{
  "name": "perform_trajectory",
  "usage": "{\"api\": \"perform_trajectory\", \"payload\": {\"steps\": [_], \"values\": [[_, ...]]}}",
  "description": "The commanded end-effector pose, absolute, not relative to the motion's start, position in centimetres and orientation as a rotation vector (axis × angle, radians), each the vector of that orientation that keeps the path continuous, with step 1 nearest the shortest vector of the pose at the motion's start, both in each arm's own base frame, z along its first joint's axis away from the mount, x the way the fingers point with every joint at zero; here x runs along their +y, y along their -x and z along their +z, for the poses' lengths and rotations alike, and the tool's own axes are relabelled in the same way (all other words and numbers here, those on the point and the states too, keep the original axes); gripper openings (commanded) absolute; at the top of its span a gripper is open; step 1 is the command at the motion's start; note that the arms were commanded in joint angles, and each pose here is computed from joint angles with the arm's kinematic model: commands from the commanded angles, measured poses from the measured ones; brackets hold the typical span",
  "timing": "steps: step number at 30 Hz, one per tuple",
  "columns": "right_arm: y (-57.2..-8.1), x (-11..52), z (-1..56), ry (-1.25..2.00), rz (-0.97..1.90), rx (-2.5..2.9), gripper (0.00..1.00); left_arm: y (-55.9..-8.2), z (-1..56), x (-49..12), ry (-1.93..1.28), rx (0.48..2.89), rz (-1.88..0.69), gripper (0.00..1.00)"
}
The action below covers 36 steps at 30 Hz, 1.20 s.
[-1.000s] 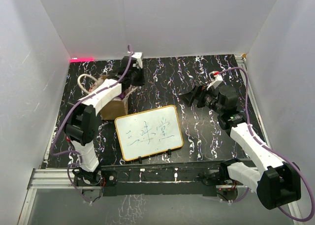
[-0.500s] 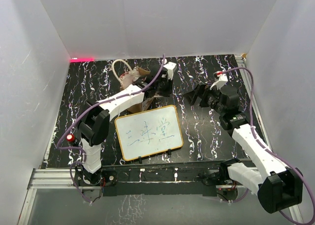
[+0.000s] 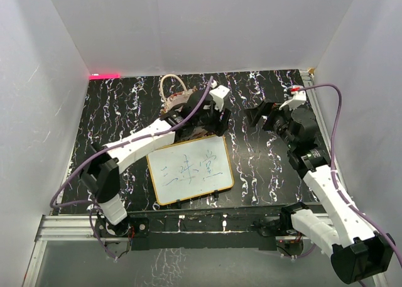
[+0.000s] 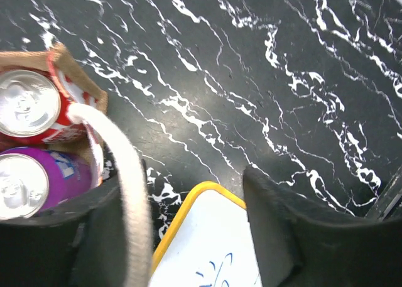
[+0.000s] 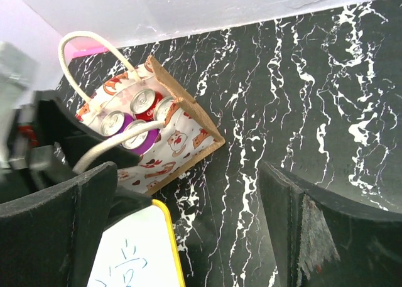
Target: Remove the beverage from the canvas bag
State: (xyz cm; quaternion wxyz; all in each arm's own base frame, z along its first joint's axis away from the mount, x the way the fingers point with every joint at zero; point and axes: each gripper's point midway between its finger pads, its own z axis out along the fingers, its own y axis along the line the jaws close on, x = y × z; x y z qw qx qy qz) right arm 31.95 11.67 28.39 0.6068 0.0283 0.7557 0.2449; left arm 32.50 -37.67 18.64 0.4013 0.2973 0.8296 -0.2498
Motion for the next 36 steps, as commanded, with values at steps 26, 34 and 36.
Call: {"api": "perform_trajectory", "payload": {"steps": [26, 34, 36], "values": [[-40.7, 24.4, 32.5, 0.306, 0.661, 1.869, 0.98, -45.3, 21.9, -13.4, -0.048, 1.979, -0.291, 0.92], [-44.0, 30.9, 30.0, 0.340, 0.471, 1.984, 0.96, -45.8, 19.4, -14.6, -0.072, 2.054, -0.406, 0.73], [-44.8, 31.9, 28.4, 0.333, 0.395, 2.025, 0.95, -46.0, 19.0, -14.4, -0.056, 2.069, -0.413, 0.67]]}}
